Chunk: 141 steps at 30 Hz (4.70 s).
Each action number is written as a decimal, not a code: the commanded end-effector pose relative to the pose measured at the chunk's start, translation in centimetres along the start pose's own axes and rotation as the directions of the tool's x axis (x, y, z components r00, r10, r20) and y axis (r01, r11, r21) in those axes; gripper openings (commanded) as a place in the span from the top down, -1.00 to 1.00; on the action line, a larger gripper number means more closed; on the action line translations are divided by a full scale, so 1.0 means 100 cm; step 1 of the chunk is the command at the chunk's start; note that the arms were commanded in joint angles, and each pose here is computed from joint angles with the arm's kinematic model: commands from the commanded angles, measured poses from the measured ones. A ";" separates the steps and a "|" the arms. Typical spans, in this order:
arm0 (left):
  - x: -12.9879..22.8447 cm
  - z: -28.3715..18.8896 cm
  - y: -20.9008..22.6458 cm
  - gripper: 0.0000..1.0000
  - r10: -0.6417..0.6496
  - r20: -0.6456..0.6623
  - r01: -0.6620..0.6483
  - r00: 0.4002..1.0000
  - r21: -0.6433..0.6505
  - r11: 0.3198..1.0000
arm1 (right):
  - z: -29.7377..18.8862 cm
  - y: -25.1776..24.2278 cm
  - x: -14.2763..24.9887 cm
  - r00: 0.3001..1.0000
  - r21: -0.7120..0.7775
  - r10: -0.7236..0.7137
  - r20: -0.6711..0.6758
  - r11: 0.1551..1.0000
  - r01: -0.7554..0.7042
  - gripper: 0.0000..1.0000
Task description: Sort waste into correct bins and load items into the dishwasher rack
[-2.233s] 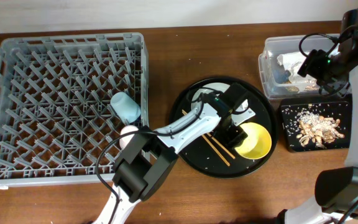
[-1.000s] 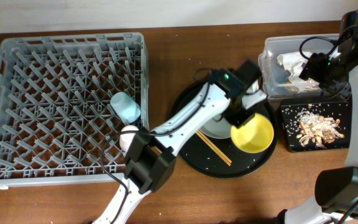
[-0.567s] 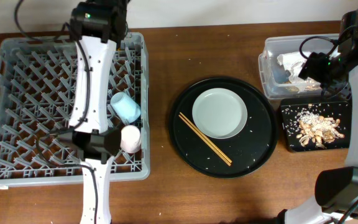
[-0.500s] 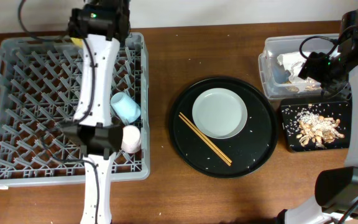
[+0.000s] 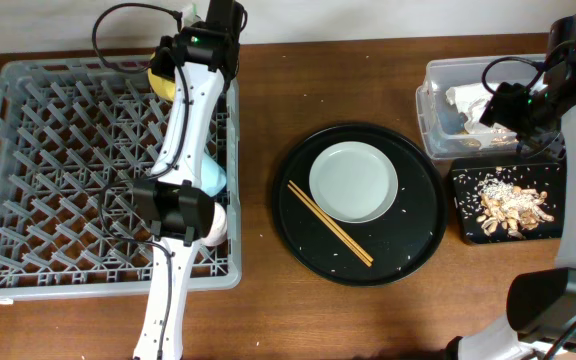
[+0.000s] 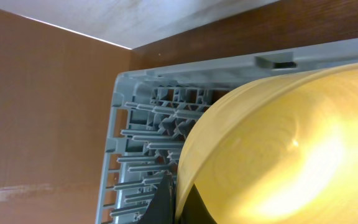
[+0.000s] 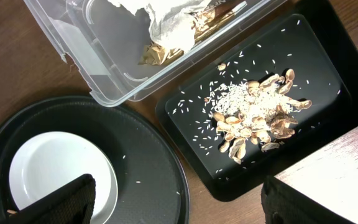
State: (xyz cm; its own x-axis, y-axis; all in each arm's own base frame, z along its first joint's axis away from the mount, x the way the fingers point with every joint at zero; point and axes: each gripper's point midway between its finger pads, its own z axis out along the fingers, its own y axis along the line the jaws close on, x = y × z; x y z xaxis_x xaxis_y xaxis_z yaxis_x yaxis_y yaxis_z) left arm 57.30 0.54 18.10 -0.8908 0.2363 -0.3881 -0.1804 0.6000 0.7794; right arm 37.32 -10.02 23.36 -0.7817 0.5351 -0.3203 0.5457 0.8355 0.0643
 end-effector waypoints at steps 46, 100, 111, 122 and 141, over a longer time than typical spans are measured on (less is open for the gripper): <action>-0.001 -0.048 -0.021 -0.99 0.069 0.045 -0.069 0.997 0.008 0.998 | 0.002 0.000 -0.002 1.000 0.012 0.001 0.009 1.000 -0.001 -0.75; -0.006 -0.053 0.060 0.99 0.005 0.052 0.005 0.999 -0.187 0.982 | 0.002 -0.001 0.000 1.000 0.014 -0.016 0.001 1.000 0.016 -0.75; 0.004 -0.050 -0.013 0.99 0.094 0.034 -0.087 0.995 -0.164 0.983 | 0.002 -0.001 0.000 1.000 0.014 -0.016 0.001 1.000 0.016 -0.75; 0.004 -0.045 0.007 0.99 0.101 0.023 -0.090 0.995 -0.296 0.951 | 0.002 0.001 0.000 1.000 0.007 -0.016 0.000 1.000 0.016 -0.75; 0.010 -0.046 -0.046 0.66 0.204 0.022 -0.191 0.979 -0.260 0.946 | 0.002 0.003 0.000 1.000 -0.005 -0.016 -0.001 1.000 0.016 -0.75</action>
State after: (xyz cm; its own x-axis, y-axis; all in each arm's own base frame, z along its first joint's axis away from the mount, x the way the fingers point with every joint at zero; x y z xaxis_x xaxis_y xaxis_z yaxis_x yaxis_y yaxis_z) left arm 55.03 -4.17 19.40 -0.8987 0.3618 -0.2478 -0.1754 0.2215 0.9593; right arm 37.38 -10.07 23.37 -0.7836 0.5304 -0.3236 0.5419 0.8382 0.0617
